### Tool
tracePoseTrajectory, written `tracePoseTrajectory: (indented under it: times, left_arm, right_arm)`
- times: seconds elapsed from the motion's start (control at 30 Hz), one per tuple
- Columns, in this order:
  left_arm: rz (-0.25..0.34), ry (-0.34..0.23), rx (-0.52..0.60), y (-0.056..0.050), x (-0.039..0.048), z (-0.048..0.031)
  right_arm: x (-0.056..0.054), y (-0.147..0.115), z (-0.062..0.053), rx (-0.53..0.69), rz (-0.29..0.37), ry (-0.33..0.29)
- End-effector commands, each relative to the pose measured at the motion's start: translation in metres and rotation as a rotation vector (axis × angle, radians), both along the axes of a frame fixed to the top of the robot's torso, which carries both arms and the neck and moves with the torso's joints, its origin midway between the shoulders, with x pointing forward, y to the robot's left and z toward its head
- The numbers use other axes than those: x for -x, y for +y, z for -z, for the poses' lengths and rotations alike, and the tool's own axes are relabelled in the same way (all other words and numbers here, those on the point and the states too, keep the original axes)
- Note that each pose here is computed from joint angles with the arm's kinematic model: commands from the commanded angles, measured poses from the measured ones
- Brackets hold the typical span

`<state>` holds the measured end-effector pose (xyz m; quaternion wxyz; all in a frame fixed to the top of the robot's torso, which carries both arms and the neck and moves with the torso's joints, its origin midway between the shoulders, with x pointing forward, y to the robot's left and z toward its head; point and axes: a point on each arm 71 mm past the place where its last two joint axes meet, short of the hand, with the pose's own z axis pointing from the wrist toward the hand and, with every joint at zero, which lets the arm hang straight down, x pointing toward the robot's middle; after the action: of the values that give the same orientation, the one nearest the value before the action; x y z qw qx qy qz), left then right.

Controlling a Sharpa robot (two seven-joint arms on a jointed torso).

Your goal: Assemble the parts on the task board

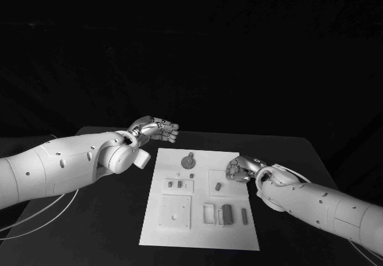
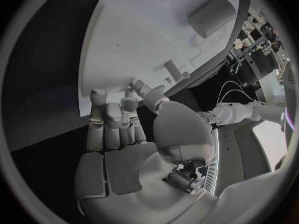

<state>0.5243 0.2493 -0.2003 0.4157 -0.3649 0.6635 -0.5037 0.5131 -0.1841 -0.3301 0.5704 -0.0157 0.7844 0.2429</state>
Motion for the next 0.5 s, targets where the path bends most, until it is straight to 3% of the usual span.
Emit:
tracePoseTrajectory:
  times: [0.03,0.5]
  left_arm:
    - [0.003,-0.008,0.010,-0.0016,-0.0006,-0.0019]
    - [0.000,-0.008,0.009,-0.0006,-0.0008,-0.0019]
  right_arm:
    - [0.0014,0.0026,0.0018,0.014,-0.010,0.001]
    - [-0.0001,0.0015,0.0014,0.019,-0.002,-0.013]
